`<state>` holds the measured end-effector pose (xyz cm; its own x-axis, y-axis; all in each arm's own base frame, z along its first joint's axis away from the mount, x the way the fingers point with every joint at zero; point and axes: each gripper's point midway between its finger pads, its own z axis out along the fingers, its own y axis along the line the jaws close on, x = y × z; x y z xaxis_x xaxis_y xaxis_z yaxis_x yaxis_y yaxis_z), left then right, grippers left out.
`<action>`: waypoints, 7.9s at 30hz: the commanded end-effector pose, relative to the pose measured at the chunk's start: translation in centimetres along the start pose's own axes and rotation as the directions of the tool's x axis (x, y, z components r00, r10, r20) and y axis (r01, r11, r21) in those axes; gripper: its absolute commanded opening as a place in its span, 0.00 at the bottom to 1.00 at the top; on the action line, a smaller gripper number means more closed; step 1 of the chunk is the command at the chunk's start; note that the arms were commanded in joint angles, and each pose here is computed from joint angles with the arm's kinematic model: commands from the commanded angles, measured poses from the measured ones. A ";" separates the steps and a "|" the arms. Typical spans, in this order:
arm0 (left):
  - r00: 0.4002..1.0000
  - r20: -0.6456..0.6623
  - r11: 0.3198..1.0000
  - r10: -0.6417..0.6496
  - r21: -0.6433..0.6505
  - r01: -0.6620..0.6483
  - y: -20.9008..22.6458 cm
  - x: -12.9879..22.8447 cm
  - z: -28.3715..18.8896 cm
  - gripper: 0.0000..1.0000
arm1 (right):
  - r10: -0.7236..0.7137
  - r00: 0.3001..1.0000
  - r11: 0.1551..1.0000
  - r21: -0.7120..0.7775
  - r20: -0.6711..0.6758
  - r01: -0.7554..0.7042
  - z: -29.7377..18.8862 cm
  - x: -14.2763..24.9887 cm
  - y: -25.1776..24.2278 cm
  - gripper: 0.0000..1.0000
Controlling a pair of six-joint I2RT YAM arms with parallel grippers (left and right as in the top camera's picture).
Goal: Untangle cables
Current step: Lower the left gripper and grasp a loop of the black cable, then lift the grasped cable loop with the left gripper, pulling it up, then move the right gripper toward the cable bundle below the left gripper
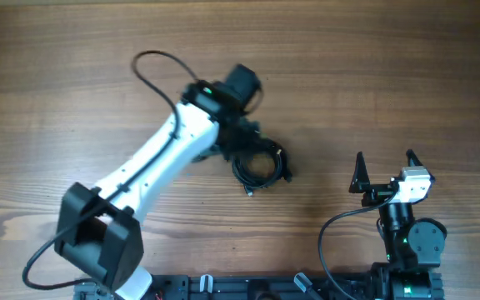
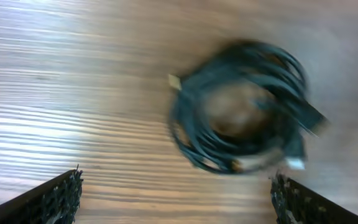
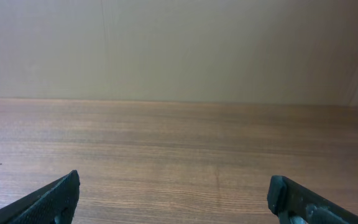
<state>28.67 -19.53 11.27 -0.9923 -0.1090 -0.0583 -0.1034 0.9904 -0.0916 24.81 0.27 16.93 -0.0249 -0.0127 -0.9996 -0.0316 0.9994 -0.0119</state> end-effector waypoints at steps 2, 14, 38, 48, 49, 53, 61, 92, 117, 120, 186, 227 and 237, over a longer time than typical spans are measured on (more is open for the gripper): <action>0.995 -0.052 0.990 0.090 0.114 -0.084 -0.2 -0.3 1.0 1.00 | -0.012 1.000 1.000 0.015 0.002 0.012 0.0 0.0 -0.3 1.00; 0.991 -0.045 0.983 0.125 0.139 -0.118 -1.4 0.9 3.4 1.00 | -0.012 1.000 1.000 0.015 0.002 0.012 0.0 0.0 -0.3 1.00; 0.993 -0.076 0.990 0.091 0.112 -0.082 0.3 0.5 7.3 0.89 | -0.012 1.000 1.000 0.015 0.002 0.012 0.0 0.0 -0.3 1.00; 0.994 -0.073 0.990 0.087 0.113 -0.079 0.6 0.8 8.4 0.46 | -0.012 1.000 1.000 0.015 0.002 0.012 0.0 0.0 -0.3 1.00; 0.994 -0.058 0.989 0.089 0.122 -0.081 0.3 0.4 8.4 0.42 | -0.012 1.000 1.000 0.015 0.002 0.012 0.0 0.0 -0.3 1.00; 0.996 -0.014 0.985 0.092 0.148 -0.089 -0.4 -0.6 8.3 0.34 | -0.012 1.000 1.000 0.015 0.002 0.012 0.0 0.0 -0.3 1.00; 0.996 0.015 0.984 0.093 0.152 -0.094 -0.6 -1.2 8.3 0.13 | -0.012 1.000 1.000 0.015 0.002 0.012 0.0 0.0 -0.3 1.00; 0.988 0.038 0.847 0.147 0.512 -0.145 -5.9 1.2 -2.9 0.04 | -0.012 1.000 1.000 0.015 0.002 0.012 0.0 0.0 -0.3 1.00; 0.891 0.453 0.669 0.001 0.662 -0.338 -5.9 1.7 -19.4 0.04 | -0.012 1.000 1.000 0.015 0.002 0.012 0.0 0.0 -0.3 1.00; 0.908 0.419 0.775 -0.022 0.581 -0.250 -4.1 1.0 -16.6 0.04 | -0.012 1.000 1.000 0.015 0.002 0.012 0.0 0.0 -0.3 1.00; 0.898 0.427 0.740 0.108 0.568 -0.360 -8.3 1.5 -18.7 0.04 | -0.012 1.000 1.000 0.015 0.002 0.012 0.0 0.0 -0.3 1.00; 0.939 0.332 0.881 0.095 0.411 -0.234 -5.2 0.9 -14.0 0.06 | 0.532 0.755 0.647 -0.391 -0.384 -0.655 0.0 -14.3 9.0 1.00; 0.940 0.329 0.882 0.095 0.409 -0.233 -5.2 0.9 -13.9 0.07 | 0.493 0.362 0.382 -0.177 -0.791 -0.907 2.8 -7.2 12.6 1.00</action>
<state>26.99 -23.71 25.13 -0.9247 -0.0238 -0.3799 0.1729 0.8628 -0.4750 28.51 11.67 23.64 -0.7524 0.5523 -0.3590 -0.1141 0.4275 0.8968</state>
